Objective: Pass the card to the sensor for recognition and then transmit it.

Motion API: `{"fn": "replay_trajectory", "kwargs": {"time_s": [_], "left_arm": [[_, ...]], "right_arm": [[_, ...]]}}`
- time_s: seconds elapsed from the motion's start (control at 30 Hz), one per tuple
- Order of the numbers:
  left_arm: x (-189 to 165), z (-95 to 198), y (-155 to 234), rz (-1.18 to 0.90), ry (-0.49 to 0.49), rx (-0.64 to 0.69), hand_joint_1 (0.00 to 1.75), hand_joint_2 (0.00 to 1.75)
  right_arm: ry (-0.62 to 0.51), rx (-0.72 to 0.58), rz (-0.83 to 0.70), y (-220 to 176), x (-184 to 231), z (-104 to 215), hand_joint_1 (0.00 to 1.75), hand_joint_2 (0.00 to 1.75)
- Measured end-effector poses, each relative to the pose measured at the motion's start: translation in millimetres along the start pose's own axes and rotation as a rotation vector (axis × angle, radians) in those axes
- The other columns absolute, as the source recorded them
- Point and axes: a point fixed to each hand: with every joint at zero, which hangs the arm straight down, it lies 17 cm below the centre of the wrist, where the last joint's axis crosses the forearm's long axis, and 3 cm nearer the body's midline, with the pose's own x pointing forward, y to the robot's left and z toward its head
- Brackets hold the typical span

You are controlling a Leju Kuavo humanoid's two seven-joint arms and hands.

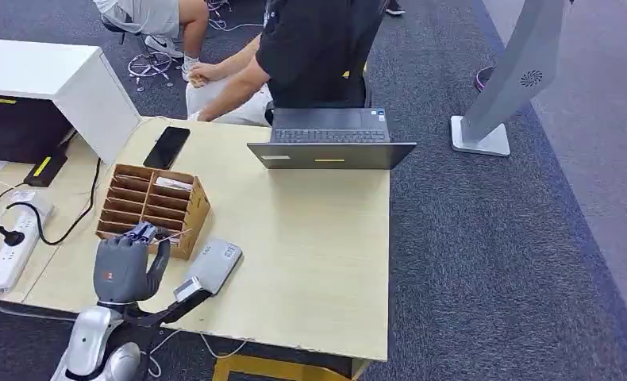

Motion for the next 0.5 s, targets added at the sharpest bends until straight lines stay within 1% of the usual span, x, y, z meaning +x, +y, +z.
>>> {"fn": "replay_trajectory", "kwargs": {"time_s": [0.37,0.5], "left_arm": [[4,4,-12,0.023,0.004,-0.028,1.75,1.75],[5,9,-26,0.043,0.011,-0.081,1.75,1.75]], "right_arm": [[-0.002,0.002,-0.007,1,2,0,0.0,1.75],[-0.007,0.001,0.004,1,3,0,0.0,1.75]]}}
